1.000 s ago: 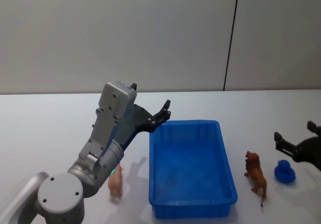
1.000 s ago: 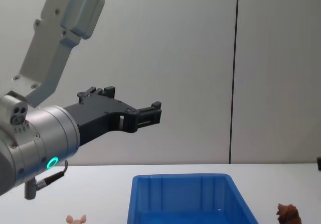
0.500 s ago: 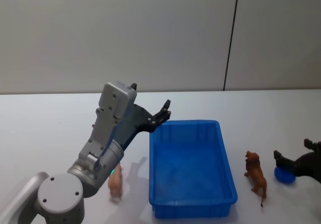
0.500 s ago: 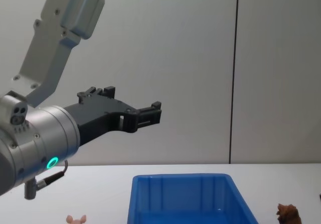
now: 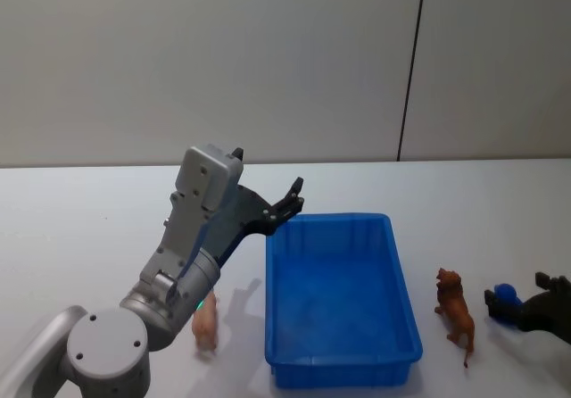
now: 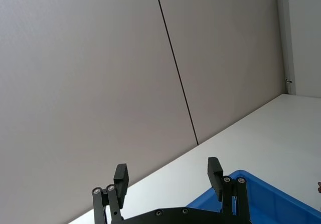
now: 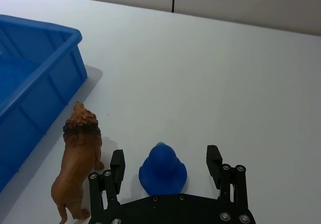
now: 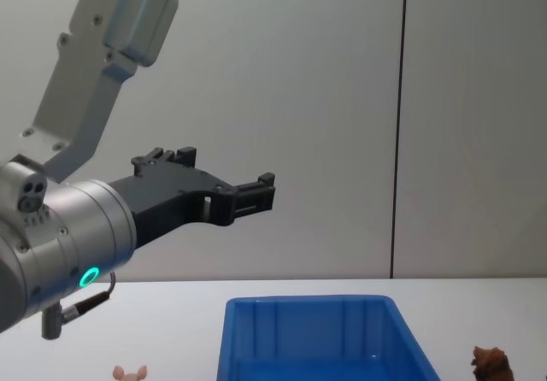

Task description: Pick up the two dolls from the table and place them into the box.

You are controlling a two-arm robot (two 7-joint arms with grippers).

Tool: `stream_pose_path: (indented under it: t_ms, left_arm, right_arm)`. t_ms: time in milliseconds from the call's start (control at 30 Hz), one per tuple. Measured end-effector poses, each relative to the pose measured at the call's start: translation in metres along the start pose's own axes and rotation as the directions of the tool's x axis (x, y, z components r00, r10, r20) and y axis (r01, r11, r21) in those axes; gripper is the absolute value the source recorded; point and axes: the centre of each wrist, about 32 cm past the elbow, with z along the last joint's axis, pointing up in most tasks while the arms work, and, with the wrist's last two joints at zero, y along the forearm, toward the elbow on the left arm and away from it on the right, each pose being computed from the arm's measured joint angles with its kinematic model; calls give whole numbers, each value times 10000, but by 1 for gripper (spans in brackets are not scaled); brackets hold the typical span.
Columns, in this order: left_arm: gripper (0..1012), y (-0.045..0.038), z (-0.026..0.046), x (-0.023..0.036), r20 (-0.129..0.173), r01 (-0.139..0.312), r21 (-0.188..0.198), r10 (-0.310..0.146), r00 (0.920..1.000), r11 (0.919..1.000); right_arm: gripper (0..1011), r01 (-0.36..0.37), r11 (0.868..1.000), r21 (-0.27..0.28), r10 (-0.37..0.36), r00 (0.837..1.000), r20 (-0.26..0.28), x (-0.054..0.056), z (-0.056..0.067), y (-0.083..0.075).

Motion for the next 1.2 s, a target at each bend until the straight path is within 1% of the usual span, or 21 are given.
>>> stream_pose_path:
  t_ms: [267,433,500,600,633,667,700,767,833,867,933,1033,1200]
  left_arm:
    - [1001,0,0,0,0,0,0,0,10000,10000]
    - [1001,0,0,0,0,0,0,0,10000,10000]
    - [1001,0,0,0,0,-1,0,1,10000,10000]
    - [1001,0,0,0,0,0,0,0,10000,10000]
    - [1001,0,0,0,-1,0,-1,0,10000,10000]
    - [1001,0,0,0,0,-1,0,1,10000,10000]
    - [1001,0,0,0,0,0,0,0,10000,10000]
    - [1001,0,0,0,0,0,0,0,10000,10000]
    - [1001,0,0,0,0,-1,0,1,10000,10000]
    - [1001,0,0,0,0,-1,0,1,10000,10000]
    - [1001,0,0,0,0,-1,0,1,10000,10000]
    - [1001,0,0,0,0,0,0,0,10000,10000]
    - [1001,0,0,0,-1,0,0,0,10000,10000]
  right_arm:
    - [1001,-217,9992,-342,204,9990,-397,38,-68,60]
    - [1001,-311,9984,-466,285,9981,-549,49,-97,86]
    - [978,-356,9981,-506,325,9976,-609,53,-107,96]
    - [906,-406,9975,-571,367,9971,-663,57,-120,110]
    - [906,-429,9972,-616,386,9969,-688,58,-127,118]
    - [858,-429,9972,-616,386,9969,-688,58,-127,118]
    - [843,-432,9971,-632,388,9968,-698,59,-130,121]
    - [770,-441,9966,-701,389,9965,-736,64,-139,133]
    - [735,-442,9961,-764,384,9963,-768,68,-147,144]
    - [677,-443,9960,-779,382,9963,-775,69,-149,148]
    - [623,-443,9958,-800,380,9962,-789,72,-151,157]
    - [557,-441,9957,-812,376,9961,-801,76,-151,166]
    - [511,-425,9964,-728,368,9963,-778,79,-148,174]
